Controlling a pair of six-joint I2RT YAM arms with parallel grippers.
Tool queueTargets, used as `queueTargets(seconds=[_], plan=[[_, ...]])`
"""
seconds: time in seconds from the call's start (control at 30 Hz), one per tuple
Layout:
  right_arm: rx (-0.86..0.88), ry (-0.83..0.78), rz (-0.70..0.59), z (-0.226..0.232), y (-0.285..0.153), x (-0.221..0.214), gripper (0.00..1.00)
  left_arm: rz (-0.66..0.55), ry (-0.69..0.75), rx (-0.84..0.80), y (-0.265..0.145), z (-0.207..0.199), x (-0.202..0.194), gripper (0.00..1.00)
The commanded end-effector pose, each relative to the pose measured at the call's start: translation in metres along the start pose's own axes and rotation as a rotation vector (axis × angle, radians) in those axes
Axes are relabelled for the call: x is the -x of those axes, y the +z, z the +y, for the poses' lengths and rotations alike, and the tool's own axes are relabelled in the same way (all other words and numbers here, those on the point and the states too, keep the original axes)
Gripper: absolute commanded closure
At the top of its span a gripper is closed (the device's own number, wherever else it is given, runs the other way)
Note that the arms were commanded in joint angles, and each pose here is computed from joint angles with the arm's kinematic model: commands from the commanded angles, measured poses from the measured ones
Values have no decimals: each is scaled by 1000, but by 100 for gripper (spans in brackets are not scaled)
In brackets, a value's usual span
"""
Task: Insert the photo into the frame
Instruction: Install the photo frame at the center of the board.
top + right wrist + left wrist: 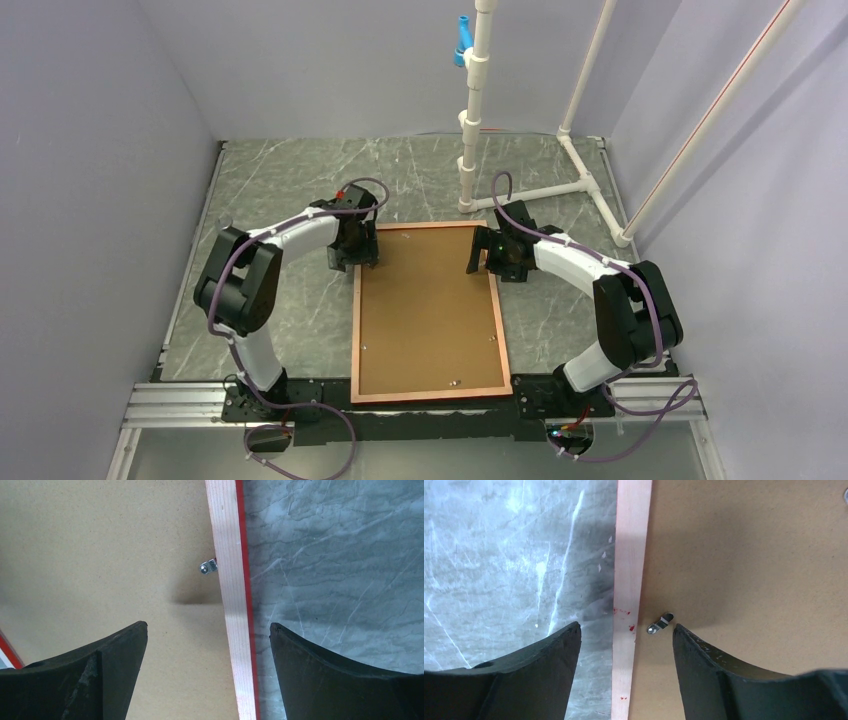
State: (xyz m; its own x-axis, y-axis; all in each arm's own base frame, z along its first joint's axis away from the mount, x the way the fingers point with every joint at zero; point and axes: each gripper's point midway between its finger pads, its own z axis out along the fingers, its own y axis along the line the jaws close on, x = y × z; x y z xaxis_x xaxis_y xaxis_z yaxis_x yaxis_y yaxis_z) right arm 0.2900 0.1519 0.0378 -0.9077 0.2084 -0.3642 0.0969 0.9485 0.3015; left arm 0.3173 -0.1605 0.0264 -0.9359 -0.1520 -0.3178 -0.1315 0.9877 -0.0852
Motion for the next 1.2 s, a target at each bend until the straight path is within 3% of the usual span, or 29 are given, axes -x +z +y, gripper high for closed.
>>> queueTargets(seconds=[0.0,0.3,0.6,0.87,0.9,0.97,1.0,1.07,1.17], plan=[[34,2,-43,10,-5,12,7,-34,36,26,4,0,14,30],[21,-1,-30,6,-1,8,7,-26,52,27,15,-4,18,52],[14,-8,-19,3,2,5,7,-10,48,14,22,-4,10,100],[16,-10,-18,4,1,5,7,-28,21,-117,7,-21,9,97],[16,-10,-21,4,0,6,7,-37,11,-150,1,-25,11,88],[17,-11,-25,4,-2,6,7,-60,-21,-230,-13,-35,17,57],[17,-13,-28,5,-3,7,7,-68,-37,-261,-20,-38,19,50],[13,-15,-29,4,-5,7,6,-85,-61,-323,-35,-42,22,41],[8,-17,-36,2,-10,7,6,-108,-71,-374,-52,-43,22,38]])
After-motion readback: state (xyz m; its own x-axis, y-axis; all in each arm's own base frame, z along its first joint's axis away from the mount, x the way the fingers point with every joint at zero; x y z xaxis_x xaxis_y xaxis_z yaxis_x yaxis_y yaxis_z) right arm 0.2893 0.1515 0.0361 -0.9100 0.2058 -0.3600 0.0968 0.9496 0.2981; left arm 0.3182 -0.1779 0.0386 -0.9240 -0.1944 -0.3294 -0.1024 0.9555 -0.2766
